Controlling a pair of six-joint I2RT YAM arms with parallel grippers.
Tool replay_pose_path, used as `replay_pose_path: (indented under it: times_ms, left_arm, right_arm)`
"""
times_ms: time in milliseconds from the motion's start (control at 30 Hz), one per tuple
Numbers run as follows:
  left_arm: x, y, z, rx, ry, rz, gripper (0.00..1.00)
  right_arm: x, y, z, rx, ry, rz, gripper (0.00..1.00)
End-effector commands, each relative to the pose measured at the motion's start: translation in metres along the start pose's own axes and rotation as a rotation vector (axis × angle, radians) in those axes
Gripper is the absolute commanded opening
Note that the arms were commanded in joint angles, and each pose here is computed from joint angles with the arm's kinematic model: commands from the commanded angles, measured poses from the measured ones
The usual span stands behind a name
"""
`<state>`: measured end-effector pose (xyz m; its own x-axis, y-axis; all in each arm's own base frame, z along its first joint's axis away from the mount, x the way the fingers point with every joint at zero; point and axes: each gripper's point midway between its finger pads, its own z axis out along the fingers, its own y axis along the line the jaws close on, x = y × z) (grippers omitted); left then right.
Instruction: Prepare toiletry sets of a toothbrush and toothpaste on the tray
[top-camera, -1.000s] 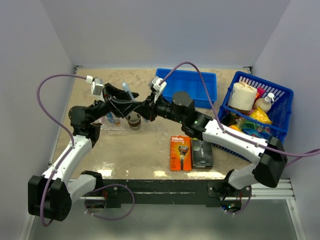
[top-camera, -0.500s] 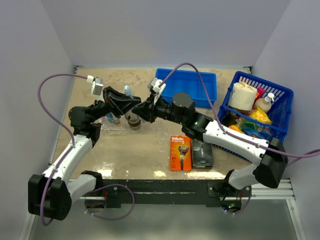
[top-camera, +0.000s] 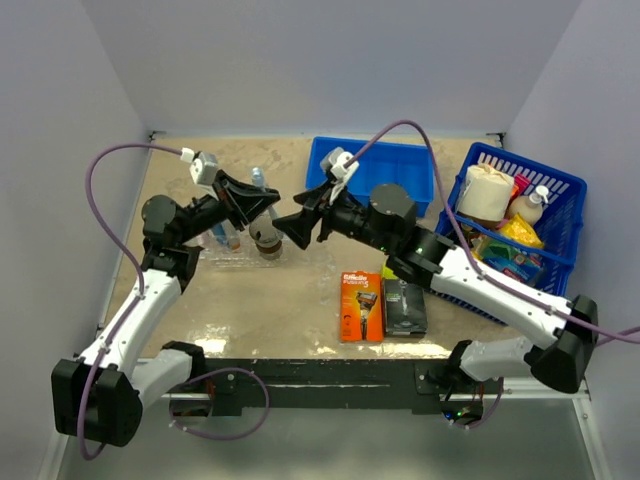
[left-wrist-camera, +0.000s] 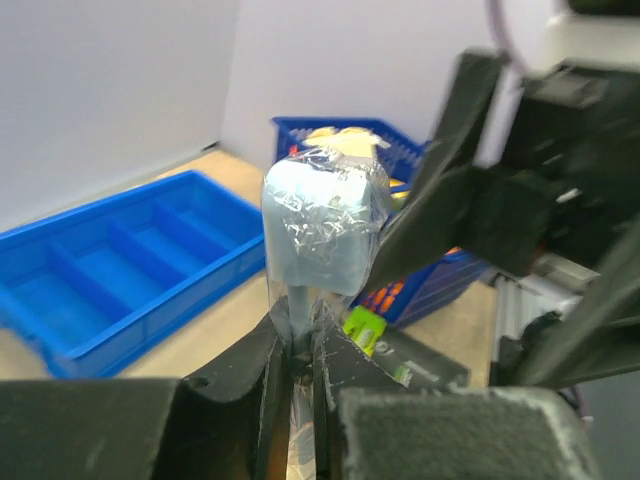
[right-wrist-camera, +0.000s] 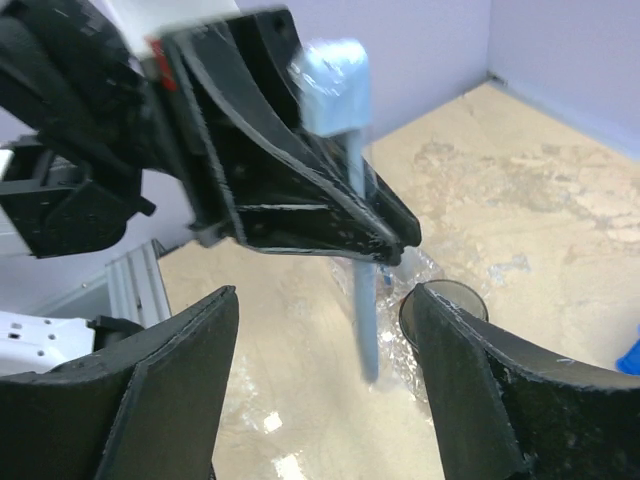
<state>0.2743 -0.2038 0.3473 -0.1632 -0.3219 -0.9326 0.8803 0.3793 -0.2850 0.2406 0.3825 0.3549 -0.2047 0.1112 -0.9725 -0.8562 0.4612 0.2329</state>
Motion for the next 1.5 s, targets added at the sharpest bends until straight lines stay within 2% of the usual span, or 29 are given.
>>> replay_pose_path:
  times_ms: [0,133,233,367,533,867,1067,1467]
  left_arm:
    - [-0.007,0.016,-0.005,-0.133,0.037,0.175,0.00]
    - [0.007,0.002,-0.007,-0.094,0.102,0.259,0.00]
    - [0.017,-0.007,-0.006,-0.044,0.138,0.263,0.00]
    - [0.026,-0.031,-0.002,0.102,0.168,0.240,0.00]
    - [0.032,-0.044,-0.001,0.175,0.184,0.222,0.00]
    - [0.037,-0.055,-0.001,0.236,0.202,0.212,0.00]
    - [0.039,-0.054,0.000,0.236,0.208,0.206,0.00]
    - [0.040,-0.053,0.001,0.237,0.211,0.204,0.00]
  right_arm:
    - [-0.050,0.003,-0.029,0.009,-0.054,-0.028,0.77]
    - [-0.064,-0.006,-0.040,-0.066,-0.002,0.018,0.77]
    - [-0.067,0.007,-0.042,-0.139,0.053,0.007,0.77]
    - [-0.066,0.015,-0.040,-0.188,0.110,-0.005,0.77]
    - [-0.057,0.028,-0.035,-0.259,0.165,0.012,0.77]
    - [-0.042,0.027,-0.014,-0.246,0.197,-0.023,0.75]
    - [-0.038,0.029,-0.011,-0.258,0.202,-0.034,0.68]
    - [-0.035,0.031,-0.011,-0.277,0.202,-0.038,0.48]
